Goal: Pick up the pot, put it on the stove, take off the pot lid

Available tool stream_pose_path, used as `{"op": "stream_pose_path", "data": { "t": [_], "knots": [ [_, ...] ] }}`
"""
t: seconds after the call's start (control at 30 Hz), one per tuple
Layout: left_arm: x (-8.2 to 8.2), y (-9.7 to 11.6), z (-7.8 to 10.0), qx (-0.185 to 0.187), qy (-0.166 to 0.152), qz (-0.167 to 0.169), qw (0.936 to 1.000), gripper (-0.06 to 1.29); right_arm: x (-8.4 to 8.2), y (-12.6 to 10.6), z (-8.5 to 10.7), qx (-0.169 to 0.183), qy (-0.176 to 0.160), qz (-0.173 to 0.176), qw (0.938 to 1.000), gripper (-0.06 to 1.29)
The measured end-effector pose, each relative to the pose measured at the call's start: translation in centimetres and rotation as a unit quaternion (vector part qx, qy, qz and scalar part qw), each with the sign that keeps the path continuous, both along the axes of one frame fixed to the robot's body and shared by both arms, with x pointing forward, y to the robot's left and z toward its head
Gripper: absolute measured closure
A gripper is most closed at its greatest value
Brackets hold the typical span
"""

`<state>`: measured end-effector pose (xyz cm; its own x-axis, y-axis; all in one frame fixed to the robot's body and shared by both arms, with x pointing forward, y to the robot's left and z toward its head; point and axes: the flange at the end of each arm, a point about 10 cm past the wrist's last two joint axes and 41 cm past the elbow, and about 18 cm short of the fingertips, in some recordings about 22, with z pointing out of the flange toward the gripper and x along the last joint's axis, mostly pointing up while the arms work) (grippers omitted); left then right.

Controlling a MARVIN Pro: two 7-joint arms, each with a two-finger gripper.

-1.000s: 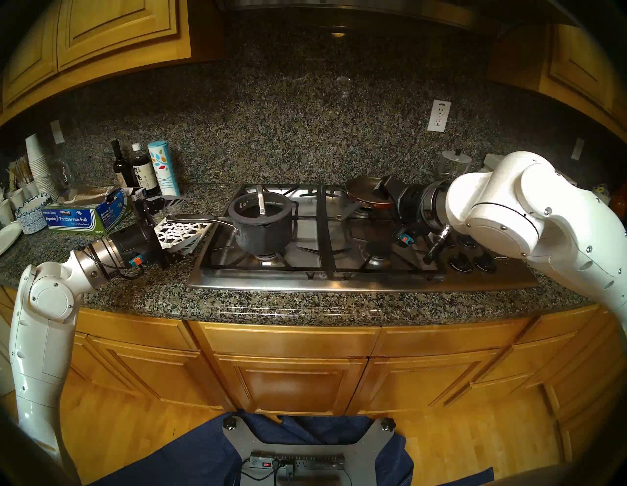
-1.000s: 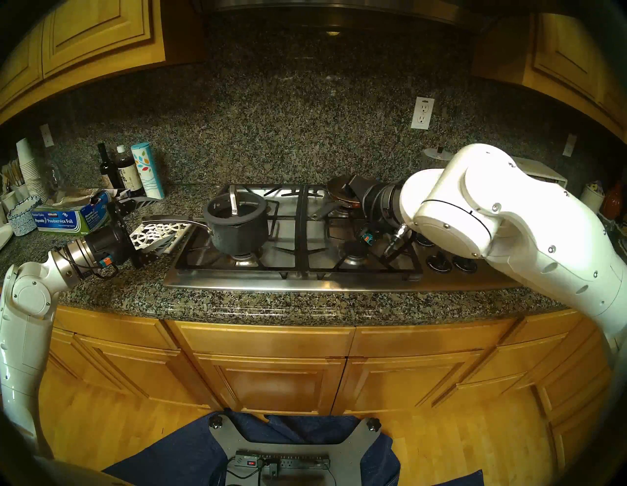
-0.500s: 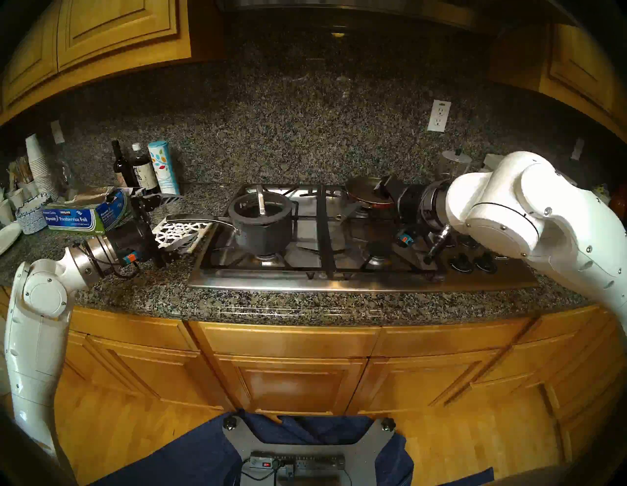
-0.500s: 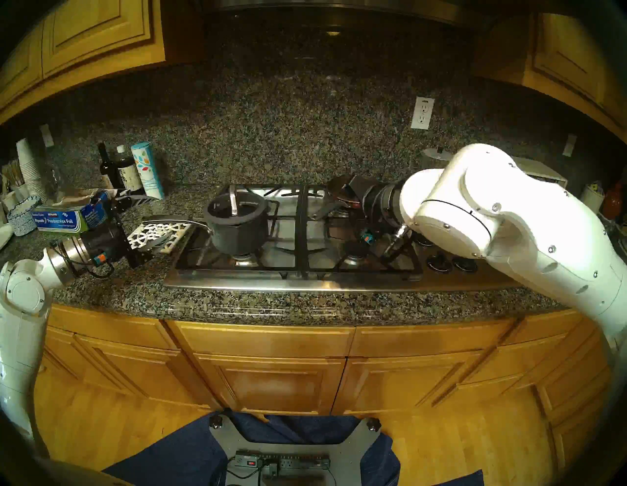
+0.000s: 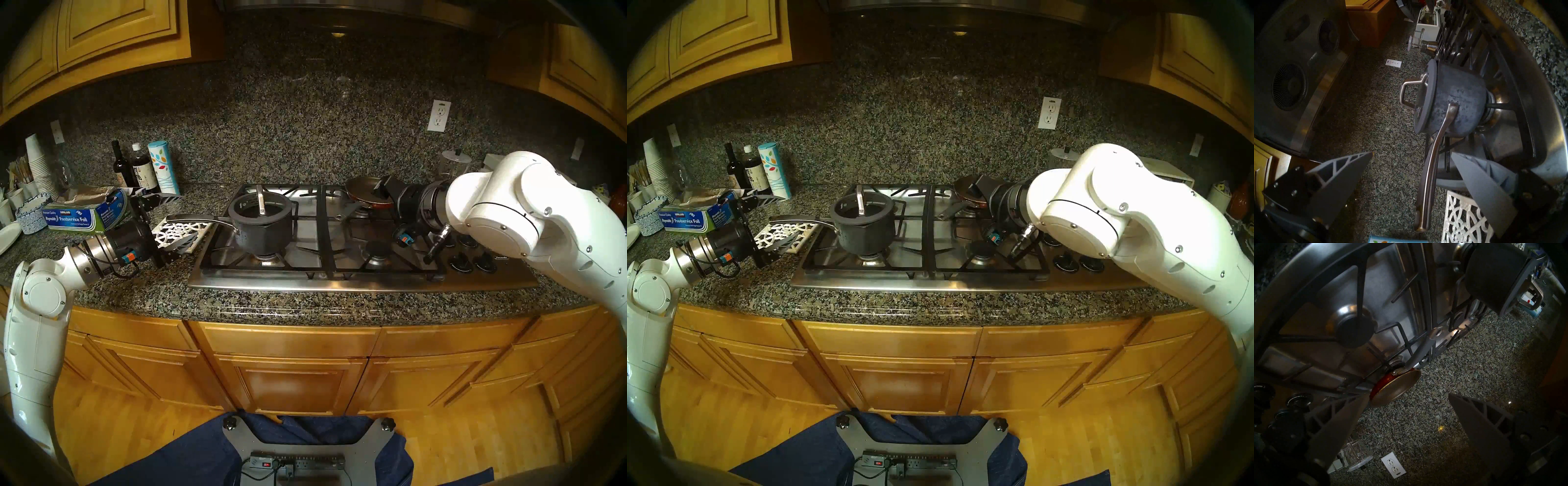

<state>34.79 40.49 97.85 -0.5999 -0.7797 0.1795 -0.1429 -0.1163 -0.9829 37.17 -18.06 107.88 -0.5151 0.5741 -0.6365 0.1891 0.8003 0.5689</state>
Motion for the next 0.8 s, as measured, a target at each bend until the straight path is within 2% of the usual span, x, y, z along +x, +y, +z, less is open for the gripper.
{"op": "stream_pose_path", "data": {
  "t": [0.33, 0.8],
  "knots": [
    [0.0, 0.0, 0.0, 0.002, -0.001, -0.003, 1.0000, -0.02, 1.3, 1.2, 1.6, 0.036, -0.025, 0.018, 0.9989, 0.02],
    [-0.1, 0.0, 0.0, 0.002, -0.001, -0.004, 1.0000, -0.02, 3.3, 3.0, 2.2, 0.076, -0.039, 0.046, 0.9952, 0.02]
  ]
}}
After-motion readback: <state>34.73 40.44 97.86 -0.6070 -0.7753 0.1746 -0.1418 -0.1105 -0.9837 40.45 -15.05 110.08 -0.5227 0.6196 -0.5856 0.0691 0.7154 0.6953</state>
